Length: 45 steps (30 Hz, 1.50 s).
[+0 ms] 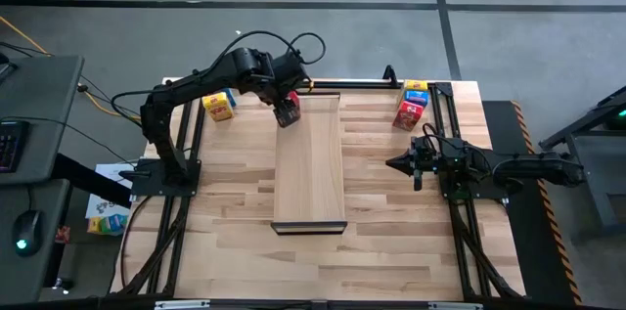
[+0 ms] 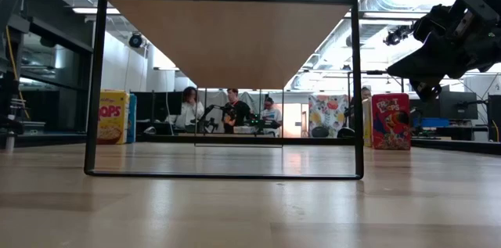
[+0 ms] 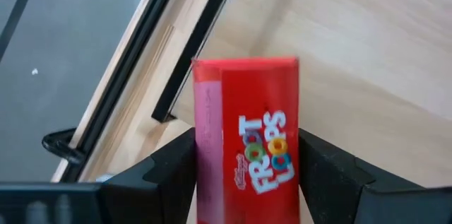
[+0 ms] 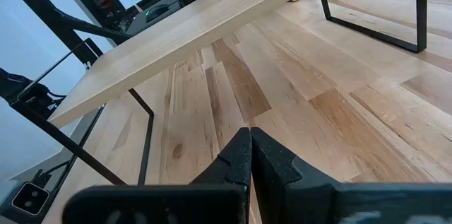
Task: Stack cereal on shelf
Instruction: Put the left red cereal box on the shelf
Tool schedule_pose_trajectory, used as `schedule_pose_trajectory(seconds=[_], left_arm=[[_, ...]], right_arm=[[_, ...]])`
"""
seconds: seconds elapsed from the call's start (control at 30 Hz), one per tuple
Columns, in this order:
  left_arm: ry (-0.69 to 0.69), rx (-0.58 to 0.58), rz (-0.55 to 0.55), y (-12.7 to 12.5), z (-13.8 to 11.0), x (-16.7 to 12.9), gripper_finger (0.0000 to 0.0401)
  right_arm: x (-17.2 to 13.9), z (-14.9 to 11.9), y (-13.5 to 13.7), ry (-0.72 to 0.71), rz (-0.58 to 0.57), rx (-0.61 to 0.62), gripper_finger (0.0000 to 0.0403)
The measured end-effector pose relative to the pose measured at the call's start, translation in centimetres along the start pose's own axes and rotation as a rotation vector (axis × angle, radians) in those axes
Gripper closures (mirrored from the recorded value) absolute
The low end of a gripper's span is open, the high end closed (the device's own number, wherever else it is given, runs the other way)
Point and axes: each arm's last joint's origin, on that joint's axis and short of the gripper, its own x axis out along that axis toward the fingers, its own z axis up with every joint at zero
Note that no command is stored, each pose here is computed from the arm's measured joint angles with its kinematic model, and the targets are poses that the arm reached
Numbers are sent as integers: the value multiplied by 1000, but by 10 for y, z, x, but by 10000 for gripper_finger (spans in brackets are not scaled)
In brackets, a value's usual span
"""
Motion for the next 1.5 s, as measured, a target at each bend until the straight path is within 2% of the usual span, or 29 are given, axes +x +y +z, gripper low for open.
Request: schedule_pose_trajectory(seconds=[0.2, 0.6, 0.73, 0.87, 0.93, 0.97, 1.2, 1.37, 1.5], left_arm=[[-21, 17, -1, 4, 0, -11, 192], [-168, 19, 9, 12, 4, -50, 196], [-170, 42, 71, 10, 0, -49, 239], [-174, 66, 190, 6, -10, -49, 332], [-191, 34, 249, 8, -17, -50, 379], [-200, 10, 270, 11, -21, -49, 390], [-249, -94, 262, 23, -73, -29, 399], [-417, -163, 174, 24, -113, -5, 400], [-535, -205, 142, 23, -136, 30, 401]], right_arm=[[0, 0, 0, 0, 0, 0, 402], [0, 0, 0, 0, 0, 0, 402], [0, 0, 0, 0, 1, 0, 402], [0, 0, 0, 0, 1, 0, 402], [0, 0, 0, 0, 0, 0, 402], [0, 0, 0, 0, 0, 0, 402], [0, 0, 0, 0, 0, 0, 402], [0, 0, 0, 0, 0, 0, 402], [0, 0, 0, 0, 1, 0, 402]])
